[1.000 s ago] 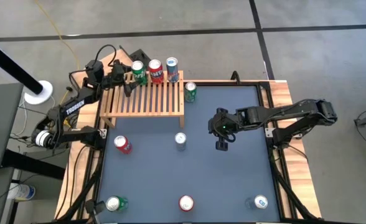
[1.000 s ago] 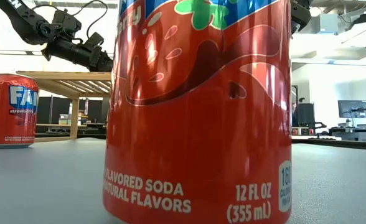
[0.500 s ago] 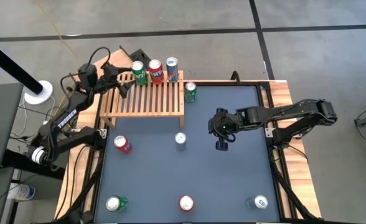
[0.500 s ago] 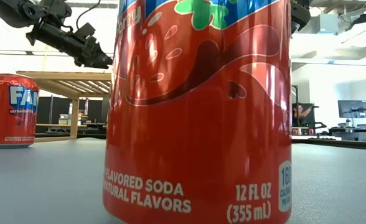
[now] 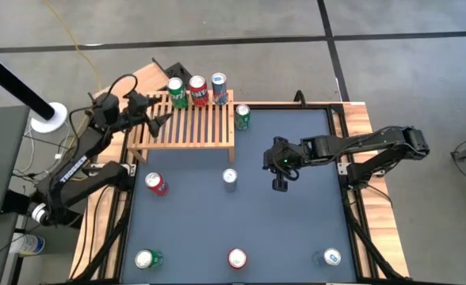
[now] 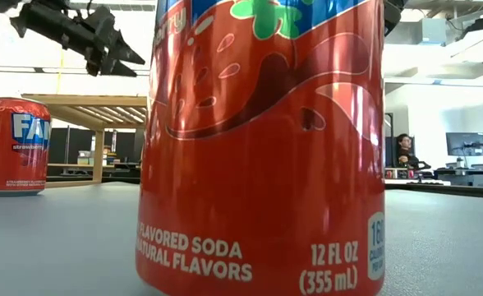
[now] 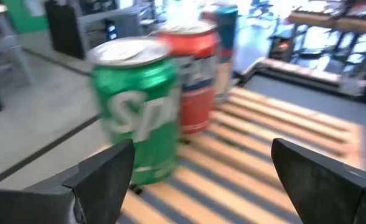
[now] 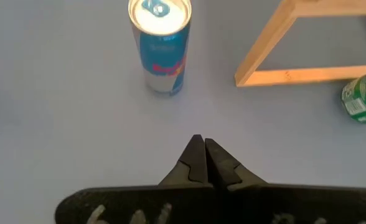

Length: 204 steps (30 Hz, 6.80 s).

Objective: Place canned beverage on shelf
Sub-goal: Put the top blue soda can on the shelf aligned with the other blue soda can

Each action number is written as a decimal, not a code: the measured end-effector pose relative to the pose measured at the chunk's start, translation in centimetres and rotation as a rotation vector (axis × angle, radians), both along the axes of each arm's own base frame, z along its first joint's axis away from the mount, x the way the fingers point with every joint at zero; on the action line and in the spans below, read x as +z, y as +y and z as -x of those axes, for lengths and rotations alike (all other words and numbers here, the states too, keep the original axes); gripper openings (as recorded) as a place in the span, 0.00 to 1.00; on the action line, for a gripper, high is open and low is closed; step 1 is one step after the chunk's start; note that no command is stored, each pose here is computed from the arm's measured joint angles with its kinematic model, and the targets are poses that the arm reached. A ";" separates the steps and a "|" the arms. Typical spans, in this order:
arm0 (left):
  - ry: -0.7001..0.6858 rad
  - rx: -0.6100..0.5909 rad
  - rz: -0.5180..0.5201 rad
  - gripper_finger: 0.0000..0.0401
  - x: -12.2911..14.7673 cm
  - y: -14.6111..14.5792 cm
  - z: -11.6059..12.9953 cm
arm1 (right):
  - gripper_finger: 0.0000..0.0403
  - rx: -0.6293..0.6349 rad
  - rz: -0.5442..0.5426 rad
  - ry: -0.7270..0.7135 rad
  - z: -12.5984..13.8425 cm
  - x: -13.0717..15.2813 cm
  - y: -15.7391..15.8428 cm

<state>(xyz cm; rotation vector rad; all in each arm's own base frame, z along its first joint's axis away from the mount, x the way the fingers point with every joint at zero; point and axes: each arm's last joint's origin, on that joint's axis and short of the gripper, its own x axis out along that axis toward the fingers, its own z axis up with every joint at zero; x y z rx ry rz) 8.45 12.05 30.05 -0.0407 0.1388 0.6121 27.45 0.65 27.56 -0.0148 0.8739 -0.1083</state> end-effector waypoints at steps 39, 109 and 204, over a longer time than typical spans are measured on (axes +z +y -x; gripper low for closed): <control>0.197 -1.071 0.137 0.88 -4.5 -20.0 -6.5 | 0.00 -0.017 -0.229 -0.400 -4.6 1.4 9.7; 0.128 -0.916 0.186 0.88 -6.0 -22.7 -12.7 | 0.00 -0.003 -0.451 -0.292 3.0 0.7 21.1; 0.041 -0.522 -0.106 0.88 -9.6 -16.5 -19.8 | 0.00 0.321 0.231 -0.372 0.6 -1.0 17.0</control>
